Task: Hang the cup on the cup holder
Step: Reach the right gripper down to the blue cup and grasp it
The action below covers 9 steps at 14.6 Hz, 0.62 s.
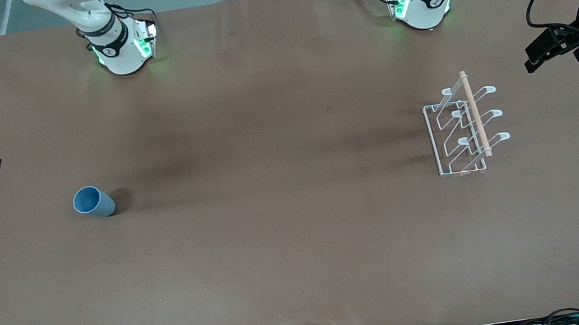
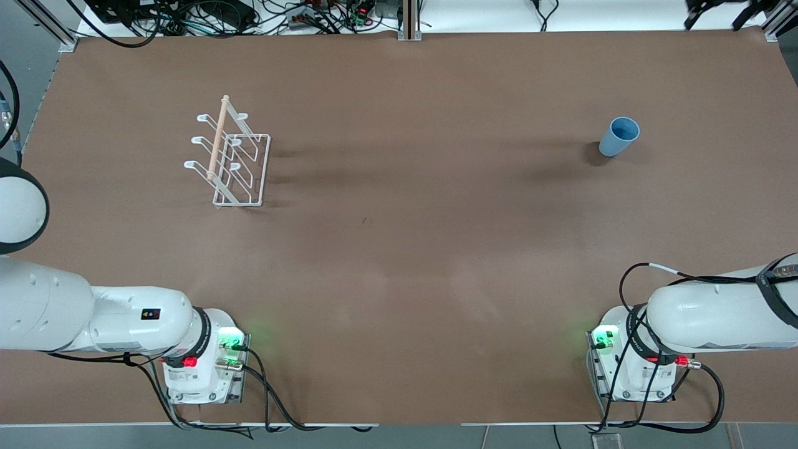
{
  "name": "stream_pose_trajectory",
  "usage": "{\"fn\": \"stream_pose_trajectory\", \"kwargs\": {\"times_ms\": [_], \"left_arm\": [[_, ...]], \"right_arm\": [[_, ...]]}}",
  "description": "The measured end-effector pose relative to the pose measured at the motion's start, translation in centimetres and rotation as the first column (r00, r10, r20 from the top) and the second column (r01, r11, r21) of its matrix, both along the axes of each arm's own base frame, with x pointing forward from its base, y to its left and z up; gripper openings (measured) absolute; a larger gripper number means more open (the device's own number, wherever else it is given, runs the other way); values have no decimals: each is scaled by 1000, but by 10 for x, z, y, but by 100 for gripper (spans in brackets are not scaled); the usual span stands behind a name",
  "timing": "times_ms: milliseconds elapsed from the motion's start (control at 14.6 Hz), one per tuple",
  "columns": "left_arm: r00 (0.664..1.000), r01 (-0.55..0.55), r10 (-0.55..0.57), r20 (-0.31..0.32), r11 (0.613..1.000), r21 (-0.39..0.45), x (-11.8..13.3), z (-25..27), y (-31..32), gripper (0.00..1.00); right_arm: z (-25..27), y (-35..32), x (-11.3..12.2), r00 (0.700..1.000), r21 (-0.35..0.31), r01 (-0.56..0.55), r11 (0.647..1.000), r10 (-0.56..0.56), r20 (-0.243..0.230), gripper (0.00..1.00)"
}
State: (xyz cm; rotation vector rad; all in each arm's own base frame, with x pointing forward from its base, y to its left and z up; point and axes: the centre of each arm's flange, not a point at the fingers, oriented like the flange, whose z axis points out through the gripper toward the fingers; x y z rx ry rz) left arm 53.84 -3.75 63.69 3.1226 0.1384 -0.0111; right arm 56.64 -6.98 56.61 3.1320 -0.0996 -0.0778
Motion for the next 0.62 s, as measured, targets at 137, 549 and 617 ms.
{"fn": "stream_pose_trajectory", "kwargs": {"times_ms": [137,549,617], "left_arm": [[1000,-3,3,-1,1000,0,0,0,2,100],[1000,-8,8,-4,1000,0,1,-2,5,100],[1000,-8,8,-4,1000,0,1,-2,5,100]], "right_arm": [[-45,-5,7,1000,-1,-17,1000,17,-3,100],[-180,-29,10,993,4,-117,993,117,-31,100],[-203,-30,10,992,0,-121,993,121,-24,100]]}}
